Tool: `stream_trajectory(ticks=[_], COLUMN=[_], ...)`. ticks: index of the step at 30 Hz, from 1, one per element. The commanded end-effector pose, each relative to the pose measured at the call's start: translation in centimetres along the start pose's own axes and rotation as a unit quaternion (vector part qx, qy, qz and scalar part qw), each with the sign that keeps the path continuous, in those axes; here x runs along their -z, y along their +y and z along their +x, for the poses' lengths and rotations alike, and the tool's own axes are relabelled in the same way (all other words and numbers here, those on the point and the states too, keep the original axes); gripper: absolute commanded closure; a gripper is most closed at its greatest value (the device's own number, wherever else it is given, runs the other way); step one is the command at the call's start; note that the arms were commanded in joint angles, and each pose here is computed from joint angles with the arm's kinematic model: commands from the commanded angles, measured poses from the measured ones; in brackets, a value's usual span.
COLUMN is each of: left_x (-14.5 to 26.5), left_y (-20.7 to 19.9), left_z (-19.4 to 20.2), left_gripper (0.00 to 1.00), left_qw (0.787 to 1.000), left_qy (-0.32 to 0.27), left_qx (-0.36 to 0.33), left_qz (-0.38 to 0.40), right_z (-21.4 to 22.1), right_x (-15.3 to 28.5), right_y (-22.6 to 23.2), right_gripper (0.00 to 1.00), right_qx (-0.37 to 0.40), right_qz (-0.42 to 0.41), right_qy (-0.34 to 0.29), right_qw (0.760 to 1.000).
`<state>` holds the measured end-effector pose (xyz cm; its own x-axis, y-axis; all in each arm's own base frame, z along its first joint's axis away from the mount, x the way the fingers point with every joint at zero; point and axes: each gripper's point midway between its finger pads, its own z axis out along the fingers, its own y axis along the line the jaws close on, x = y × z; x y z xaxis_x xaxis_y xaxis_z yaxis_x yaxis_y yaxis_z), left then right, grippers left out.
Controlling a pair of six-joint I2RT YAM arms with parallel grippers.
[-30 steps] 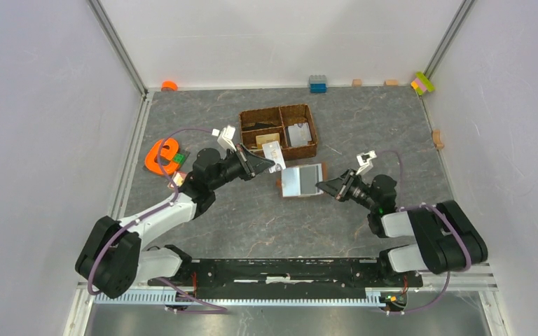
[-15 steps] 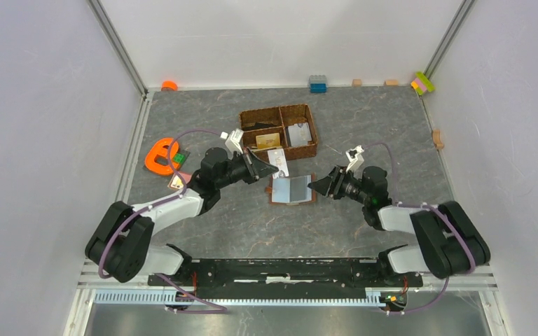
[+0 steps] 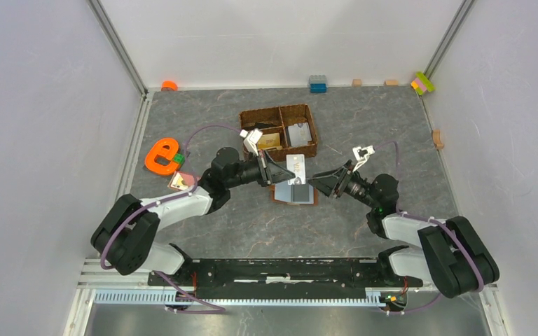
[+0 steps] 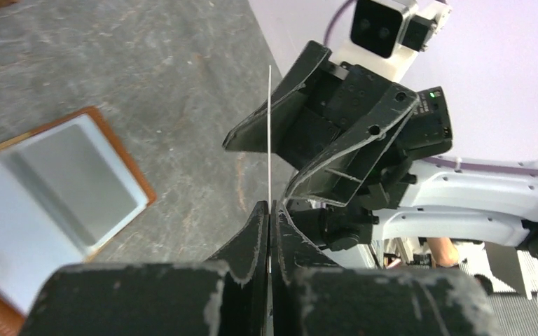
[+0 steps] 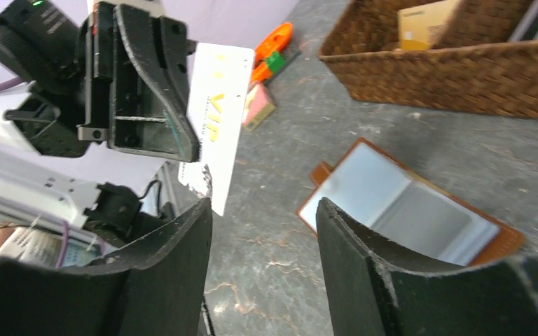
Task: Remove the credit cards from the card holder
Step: Place the credit card in the storage box.
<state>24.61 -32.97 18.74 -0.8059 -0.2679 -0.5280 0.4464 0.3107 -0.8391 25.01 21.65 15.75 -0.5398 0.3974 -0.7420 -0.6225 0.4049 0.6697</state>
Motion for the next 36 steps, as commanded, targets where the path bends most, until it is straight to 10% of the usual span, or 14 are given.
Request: stream_trajectory(ticks=[1,15,36], left_x=[-1.2,-1.7,4.7], left_y=[-3.4,-3.3,4.9], left_z=[-0.4,0.2,-5.5], left_gripper=[0.98,0.92,0.06], left_qw=[0.997,0.997,0.947], left_qy=[0.010,0.023,-0.126], left_qx=[-0.049,-0.055,-0.130], left_qz=[0.059,0.050,-0.265], right_z=[-1.4,-1.5,-5.1], right_x=[0.1,0.3,-6.8], right_y=[4.4,8.3,-7.1], right_gripper=[0.43,1.00,1.00], right_qx=[0.024,-0.015,0.031], right_qz=[-0.097,-0.192,0.143], right_qy=[-0.026,-0.025,0.049], right_qw=[0.995,0.981,0.988])
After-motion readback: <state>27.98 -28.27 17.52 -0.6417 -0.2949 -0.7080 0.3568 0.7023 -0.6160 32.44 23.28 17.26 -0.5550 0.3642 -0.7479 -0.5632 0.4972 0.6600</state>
